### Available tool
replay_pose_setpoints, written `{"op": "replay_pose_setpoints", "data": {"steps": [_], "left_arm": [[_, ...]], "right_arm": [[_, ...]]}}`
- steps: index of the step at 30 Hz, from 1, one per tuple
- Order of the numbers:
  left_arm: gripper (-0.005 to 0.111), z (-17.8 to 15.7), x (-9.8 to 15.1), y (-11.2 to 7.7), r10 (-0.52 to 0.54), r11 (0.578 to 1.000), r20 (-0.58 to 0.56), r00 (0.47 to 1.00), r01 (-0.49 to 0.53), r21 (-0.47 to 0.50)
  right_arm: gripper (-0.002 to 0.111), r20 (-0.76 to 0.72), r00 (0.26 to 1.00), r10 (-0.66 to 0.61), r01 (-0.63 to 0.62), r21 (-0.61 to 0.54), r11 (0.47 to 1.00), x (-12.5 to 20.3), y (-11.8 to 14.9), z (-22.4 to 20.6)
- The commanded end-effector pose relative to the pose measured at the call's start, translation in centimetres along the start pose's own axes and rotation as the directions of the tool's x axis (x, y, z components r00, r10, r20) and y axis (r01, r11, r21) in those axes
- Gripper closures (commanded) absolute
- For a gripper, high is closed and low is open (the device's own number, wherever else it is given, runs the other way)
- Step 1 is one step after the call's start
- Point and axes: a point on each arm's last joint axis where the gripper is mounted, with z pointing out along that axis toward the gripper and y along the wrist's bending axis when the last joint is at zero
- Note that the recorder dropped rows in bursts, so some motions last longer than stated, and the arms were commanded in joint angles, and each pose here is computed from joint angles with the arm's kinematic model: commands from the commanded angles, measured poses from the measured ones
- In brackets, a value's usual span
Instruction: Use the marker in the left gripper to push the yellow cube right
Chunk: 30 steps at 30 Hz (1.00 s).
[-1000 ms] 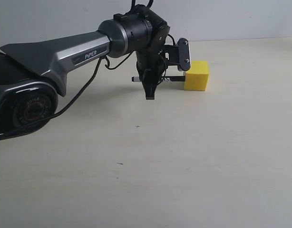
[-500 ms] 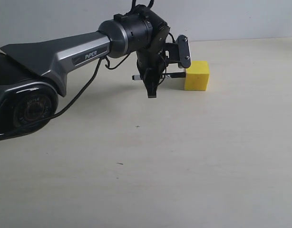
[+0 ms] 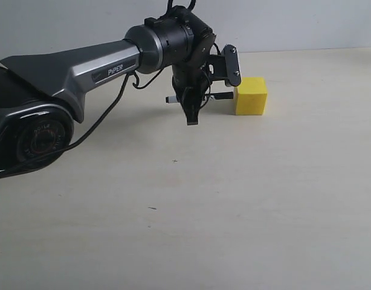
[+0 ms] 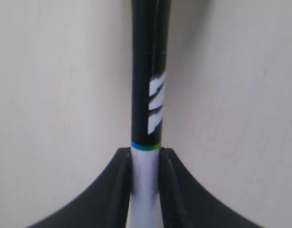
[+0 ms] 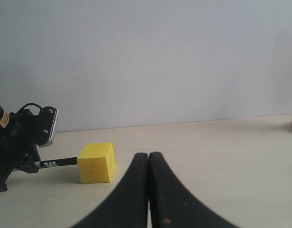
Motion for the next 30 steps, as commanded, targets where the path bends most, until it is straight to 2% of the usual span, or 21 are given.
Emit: {"op": "replay_pose_setpoints", "data": {"steps": [1,11,16,22,25,30], "left_arm": [[0.107,-0.7,-0.7,0.0,-0.016,0.999,0.002,1.000,0.016,-0.030],[0.107,-1.1,-1.2,-0.8,-0.023,1.000,-0.029,0.999,0.023,-0.016],[0.107,-1.4,-1.4,-0.7,-0.010,0.996,-0.082,0.997,0.002,-0.091],[0.107,-1.6,-1.6,-1.2,-0.003,0.996,-0.110,0.994,-0.007,-0.091],[0.107,-2.4,-1.8,-1.1,-0.024,0.989,-0.128,0.991,0.005,-0.149],[0.107,-2.0,-1.8,-2.1,-0.017,0.987,-0.135,0.991,-0.004,-0.160]], "right_arm": [[0.108,0.008,1.000,-0.003,0.003,0.006,1.000,0.1,0.0,0.0],[0.108,0.008,1.000,-0.003,0.003,0.006,1.000,0.1,0.0,0.0],[0.108,0.008,1.000,-0.003,0.003,0.006,1.000,0.1,0.0,0.0],[0.108,0.008,1.000,-0.003,0.003,0.006,1.000,0.1,0.0,0.0],[0.108,0.008,1.000,-0.003,0.003,0.006,1.000,0.1,0.0,0.0],[0.108,0.008,1.000,-0.003,0.003,0.006,1.000,0.1,0.0,0.0]]}}
